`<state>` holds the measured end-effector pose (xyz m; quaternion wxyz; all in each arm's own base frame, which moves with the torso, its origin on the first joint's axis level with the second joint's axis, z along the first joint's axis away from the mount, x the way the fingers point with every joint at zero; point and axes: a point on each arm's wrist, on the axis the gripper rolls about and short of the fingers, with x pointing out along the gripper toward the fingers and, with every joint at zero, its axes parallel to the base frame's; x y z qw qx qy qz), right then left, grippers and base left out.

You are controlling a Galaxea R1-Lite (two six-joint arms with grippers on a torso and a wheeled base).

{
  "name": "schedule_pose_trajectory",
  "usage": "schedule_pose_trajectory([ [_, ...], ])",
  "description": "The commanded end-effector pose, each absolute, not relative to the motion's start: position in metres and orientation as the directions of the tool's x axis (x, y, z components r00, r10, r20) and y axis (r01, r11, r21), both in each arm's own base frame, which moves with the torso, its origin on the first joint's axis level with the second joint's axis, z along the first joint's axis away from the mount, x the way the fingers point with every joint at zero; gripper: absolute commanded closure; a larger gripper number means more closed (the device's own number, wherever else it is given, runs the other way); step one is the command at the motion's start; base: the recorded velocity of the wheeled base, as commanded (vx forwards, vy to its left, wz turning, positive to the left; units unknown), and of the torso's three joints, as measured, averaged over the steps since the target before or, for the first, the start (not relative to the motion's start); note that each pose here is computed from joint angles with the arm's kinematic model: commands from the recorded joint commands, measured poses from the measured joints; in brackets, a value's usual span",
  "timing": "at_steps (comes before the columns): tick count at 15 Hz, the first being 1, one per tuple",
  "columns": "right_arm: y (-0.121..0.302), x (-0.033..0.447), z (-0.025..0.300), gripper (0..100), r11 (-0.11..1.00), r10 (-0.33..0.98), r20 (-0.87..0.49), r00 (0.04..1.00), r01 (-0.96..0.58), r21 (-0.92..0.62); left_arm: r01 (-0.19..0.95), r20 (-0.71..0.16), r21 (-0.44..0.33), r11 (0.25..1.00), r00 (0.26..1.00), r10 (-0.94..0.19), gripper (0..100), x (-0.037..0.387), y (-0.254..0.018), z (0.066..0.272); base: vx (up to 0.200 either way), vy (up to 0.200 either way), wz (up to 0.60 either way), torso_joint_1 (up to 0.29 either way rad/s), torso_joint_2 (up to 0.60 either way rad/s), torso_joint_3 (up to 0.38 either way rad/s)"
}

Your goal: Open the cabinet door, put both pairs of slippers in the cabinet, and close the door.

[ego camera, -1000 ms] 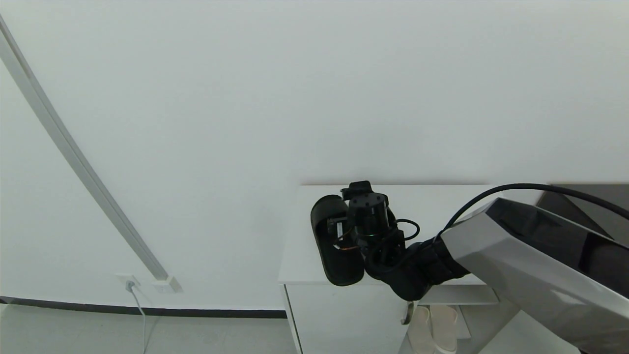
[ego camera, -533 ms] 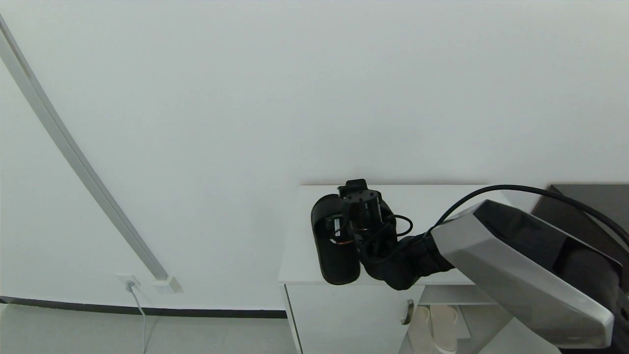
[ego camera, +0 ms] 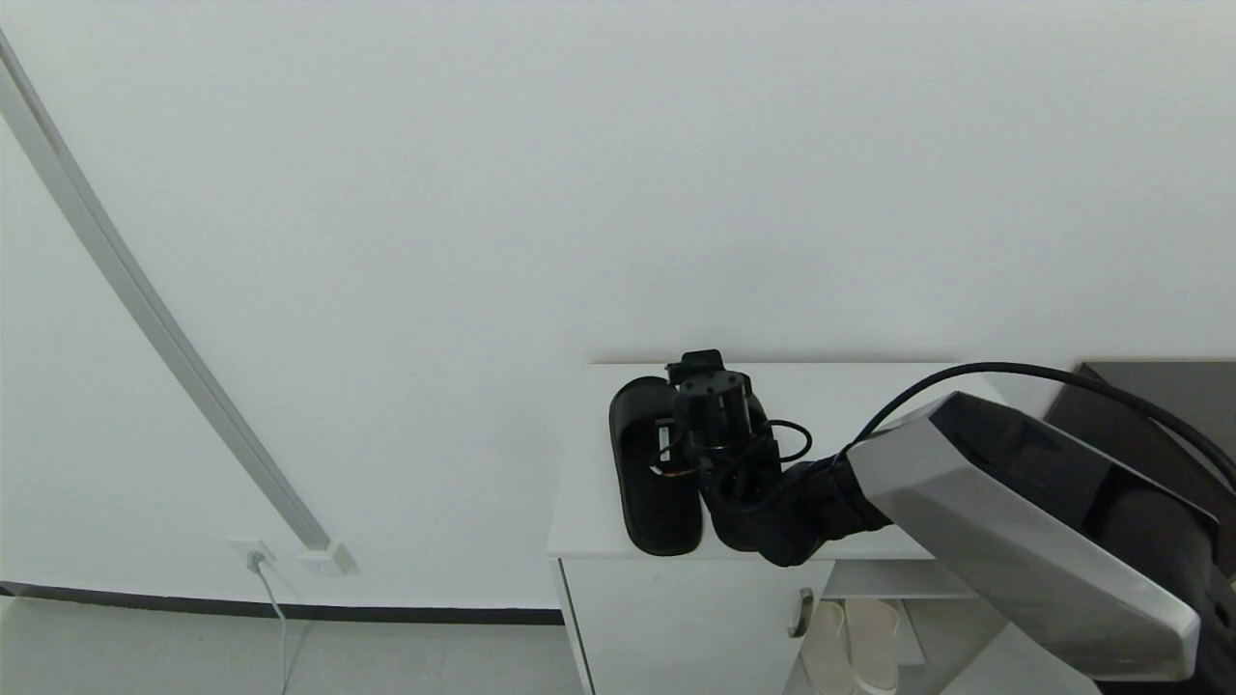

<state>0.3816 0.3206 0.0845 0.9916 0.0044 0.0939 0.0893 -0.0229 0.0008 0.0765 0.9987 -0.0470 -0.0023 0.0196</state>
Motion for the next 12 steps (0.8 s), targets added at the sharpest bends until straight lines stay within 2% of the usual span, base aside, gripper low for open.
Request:
schedule_pose_trajectory([
  [1,0.318,0.378,0.093,100,0.984,0.180,-0.177,0.968,-0.177,0.030,-0.039,0.003,-0.095,0.995,0.999,0.040,100,-0.023,0.001,0.077,0.000,0.000,0.00,0.000,0.00,0.000],
  [4,0.315,0.369,0.104,100,0.981,0.193,-0.171,0.966,-0.189,0.037,-0.038,0.003,-0.095,0.995,0.999,0.038,100,-0.023,0.001,0.077,0.000,0.000,0.00,0.000,0.00,0.000],
  [6,0.309,0.355,0.123,100,0.974,0.227,-0.162,0.960,-0.222,0.048,-0.038,0.003,-0.095,0.995,0.999,0.038,100,-0.023,0.001,0.077,0.000,0.000,0.00,0.000,0.00,0.000],
  [12,0.253,0.292,0.161,100,0.939,0.344,-0.218,0.913,-0.340,0.058,-0.038,0.003,-0.090,0.995,0.999,0.038,100,-0.023,0.001,0.077,0.000,0.000,0.00,0.000,0.00,0.000],
])
